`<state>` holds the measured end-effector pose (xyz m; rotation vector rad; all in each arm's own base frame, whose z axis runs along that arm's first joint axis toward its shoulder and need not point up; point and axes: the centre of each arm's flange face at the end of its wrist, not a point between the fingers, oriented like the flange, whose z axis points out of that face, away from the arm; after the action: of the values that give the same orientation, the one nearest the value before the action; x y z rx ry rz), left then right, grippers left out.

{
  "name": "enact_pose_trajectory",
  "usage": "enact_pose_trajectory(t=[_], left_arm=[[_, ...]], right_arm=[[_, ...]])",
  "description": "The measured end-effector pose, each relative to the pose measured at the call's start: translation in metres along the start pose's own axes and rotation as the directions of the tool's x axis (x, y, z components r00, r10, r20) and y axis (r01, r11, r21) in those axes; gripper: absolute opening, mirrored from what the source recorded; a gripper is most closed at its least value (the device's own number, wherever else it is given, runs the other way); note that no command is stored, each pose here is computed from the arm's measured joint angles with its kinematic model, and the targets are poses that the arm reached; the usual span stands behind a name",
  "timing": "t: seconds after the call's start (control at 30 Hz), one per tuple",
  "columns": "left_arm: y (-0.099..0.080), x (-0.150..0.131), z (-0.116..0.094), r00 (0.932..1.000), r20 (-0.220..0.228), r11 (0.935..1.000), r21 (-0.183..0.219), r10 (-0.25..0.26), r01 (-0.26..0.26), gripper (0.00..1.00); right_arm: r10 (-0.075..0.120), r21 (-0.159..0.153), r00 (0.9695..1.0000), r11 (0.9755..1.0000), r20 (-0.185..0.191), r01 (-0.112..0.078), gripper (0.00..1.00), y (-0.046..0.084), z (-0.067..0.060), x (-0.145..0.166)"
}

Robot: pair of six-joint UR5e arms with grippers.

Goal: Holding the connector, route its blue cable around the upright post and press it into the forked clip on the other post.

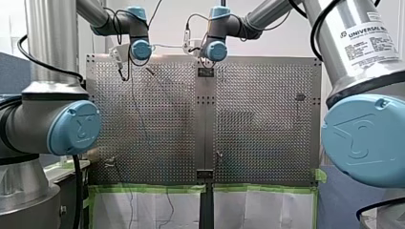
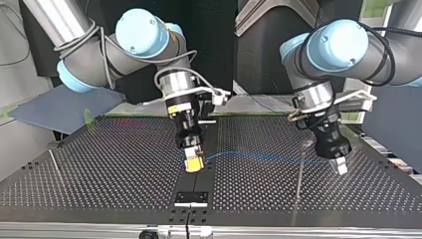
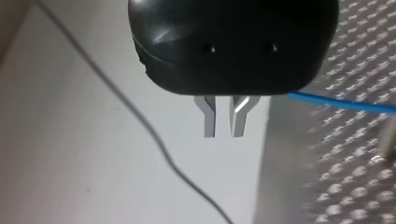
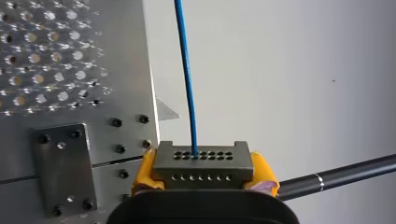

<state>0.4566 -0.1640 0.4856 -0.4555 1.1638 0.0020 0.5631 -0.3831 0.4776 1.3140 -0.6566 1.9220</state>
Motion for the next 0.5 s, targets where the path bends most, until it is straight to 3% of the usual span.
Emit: enact_pose_trajectory(t=[0.23, 0.5], left_arm=[[0.011, -0.012, 0.025, 0.999, 0.032, 0.9995, 0.011, -0.03, 0.029, 0.22], [0.034, 0.011, 0.051, 1.0, 0.004, 0.9999, 0.009, 0.005, -0.006, 0.22]], right_arm=[[0.0, 0.005, 0.9999, 1.0, -0.013, 0.0, 0.19, 0.001, 0.008, 0.002], [-0.003, 0.016, 1.0, 0.9999, 0.008, 0.003, 0.19, -0.001, 0.017, -0.017]])
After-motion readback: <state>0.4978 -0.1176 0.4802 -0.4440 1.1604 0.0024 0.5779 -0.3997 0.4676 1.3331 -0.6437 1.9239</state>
